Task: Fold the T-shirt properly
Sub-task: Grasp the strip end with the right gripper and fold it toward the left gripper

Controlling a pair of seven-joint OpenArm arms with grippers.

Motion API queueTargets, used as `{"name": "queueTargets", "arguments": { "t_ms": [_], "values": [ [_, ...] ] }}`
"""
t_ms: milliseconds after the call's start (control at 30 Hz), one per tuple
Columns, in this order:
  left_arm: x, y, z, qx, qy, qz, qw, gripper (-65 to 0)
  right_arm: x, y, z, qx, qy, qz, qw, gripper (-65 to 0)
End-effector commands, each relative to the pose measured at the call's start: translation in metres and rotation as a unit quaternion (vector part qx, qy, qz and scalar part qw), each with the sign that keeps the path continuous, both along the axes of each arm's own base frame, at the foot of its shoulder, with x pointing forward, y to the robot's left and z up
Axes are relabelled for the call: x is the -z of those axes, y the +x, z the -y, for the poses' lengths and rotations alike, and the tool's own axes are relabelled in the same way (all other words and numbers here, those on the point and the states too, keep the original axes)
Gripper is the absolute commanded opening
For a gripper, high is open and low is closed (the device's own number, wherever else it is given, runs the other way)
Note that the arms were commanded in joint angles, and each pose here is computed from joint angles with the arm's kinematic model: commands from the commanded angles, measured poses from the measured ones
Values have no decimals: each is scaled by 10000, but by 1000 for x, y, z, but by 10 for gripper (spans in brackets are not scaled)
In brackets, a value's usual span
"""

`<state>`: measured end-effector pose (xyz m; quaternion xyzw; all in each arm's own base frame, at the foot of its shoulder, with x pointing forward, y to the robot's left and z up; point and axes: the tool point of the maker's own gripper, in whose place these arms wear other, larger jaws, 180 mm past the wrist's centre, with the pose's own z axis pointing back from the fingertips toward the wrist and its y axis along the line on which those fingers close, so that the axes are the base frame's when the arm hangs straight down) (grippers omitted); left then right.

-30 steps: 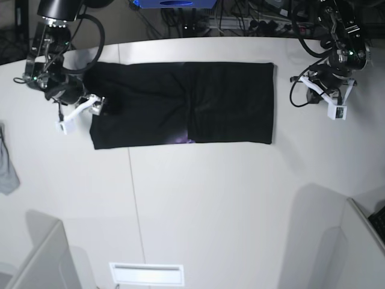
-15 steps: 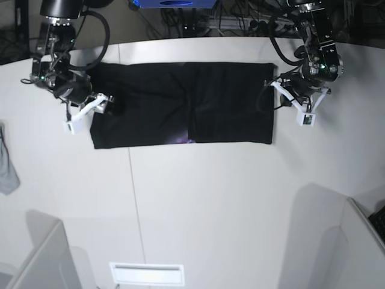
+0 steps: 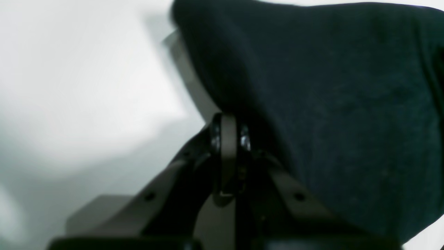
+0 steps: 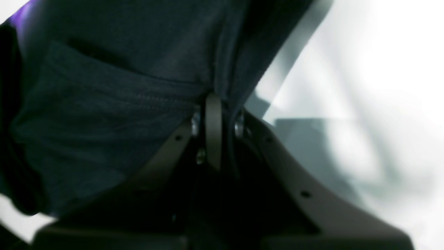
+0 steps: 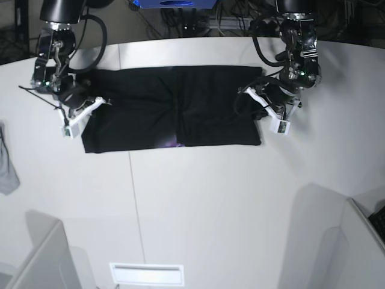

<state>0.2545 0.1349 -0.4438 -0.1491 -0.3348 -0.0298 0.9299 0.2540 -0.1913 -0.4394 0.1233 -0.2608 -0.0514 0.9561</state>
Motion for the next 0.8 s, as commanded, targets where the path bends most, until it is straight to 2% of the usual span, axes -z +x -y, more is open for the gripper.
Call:
{"name": "queueTargets", "arguments": {
  "t_ms": [0,133,267,367,533,767],
  "values": [
    [26,-30,-1,203,298,-756,9965,-650,-7,0,5,-31,-216,6,9998,-650],
    [23,-26,17,295,154,-689,9971,-650,-33,2,-2,-168,-633,397,9971,-650],
    [22,-22,12,73,182,-700,9974,-650,-58,4,-10,-210,-949,703,9928,-650],
    [12,-15,11,101,236,-544,9982,-650,-72,5,-14,-259,-1069,788,9908,-650],
    [-4,-6,11,129,281,-286,9991,-650,-86,8,-43,-614,-975,953,9888,-650],
    [-5,-12,6,98,341,-292,9989,-650,-84,6,-92,-1043,-610,961,9880,-650]
  ]
}}
